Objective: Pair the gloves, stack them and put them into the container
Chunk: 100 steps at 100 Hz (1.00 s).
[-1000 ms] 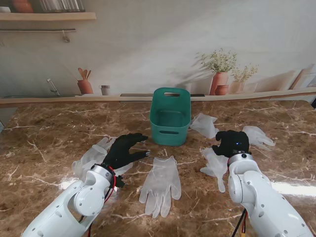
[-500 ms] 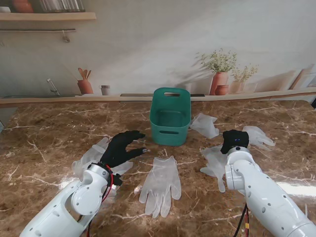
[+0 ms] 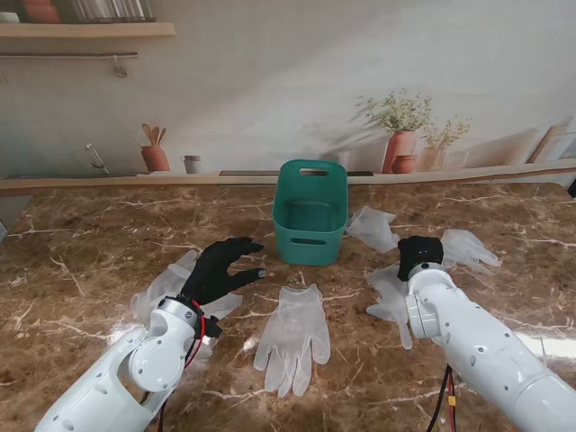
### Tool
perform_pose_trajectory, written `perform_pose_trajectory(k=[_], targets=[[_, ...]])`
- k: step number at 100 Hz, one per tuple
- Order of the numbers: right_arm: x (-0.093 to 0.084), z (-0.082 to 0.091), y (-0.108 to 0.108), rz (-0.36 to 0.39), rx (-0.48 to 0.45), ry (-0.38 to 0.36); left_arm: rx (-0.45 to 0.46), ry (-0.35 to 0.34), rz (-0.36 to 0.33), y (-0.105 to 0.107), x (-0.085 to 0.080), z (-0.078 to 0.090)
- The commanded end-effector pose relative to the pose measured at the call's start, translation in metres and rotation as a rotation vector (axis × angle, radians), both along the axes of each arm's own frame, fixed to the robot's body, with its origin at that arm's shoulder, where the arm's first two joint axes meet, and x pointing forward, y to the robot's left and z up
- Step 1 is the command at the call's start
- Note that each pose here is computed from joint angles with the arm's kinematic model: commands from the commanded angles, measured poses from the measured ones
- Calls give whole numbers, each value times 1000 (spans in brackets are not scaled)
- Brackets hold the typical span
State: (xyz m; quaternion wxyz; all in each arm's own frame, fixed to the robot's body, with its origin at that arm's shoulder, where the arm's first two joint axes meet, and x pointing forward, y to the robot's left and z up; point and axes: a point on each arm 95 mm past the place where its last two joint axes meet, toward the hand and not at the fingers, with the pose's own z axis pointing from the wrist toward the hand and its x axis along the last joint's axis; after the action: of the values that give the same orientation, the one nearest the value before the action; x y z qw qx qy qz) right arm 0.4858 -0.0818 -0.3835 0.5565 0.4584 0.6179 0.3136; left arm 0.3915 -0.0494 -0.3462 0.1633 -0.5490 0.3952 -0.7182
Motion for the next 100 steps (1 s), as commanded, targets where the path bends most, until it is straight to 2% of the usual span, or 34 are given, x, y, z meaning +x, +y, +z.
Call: perform_pose_trajectory(k=[1,17,41,60,82,100], targets=[[-14,-23,-4,-11,1,49,0,3,2,0,-2,-2],[-24,-24,-3,-5,74,6,-1,3,-3,0,-2,-2],[-39,-15,0,-38,333,-94,-13,19,-9,-5,-6,-4],[-46,-7,2,-18,463,-201,-23,31,-13,-10,-10,-2],[-59,18,7,46,543,-327,-11,22,-49,-15,-12,8],[-79,46,15,110,612,-437,-16,21,-78,-26,-14,14]])
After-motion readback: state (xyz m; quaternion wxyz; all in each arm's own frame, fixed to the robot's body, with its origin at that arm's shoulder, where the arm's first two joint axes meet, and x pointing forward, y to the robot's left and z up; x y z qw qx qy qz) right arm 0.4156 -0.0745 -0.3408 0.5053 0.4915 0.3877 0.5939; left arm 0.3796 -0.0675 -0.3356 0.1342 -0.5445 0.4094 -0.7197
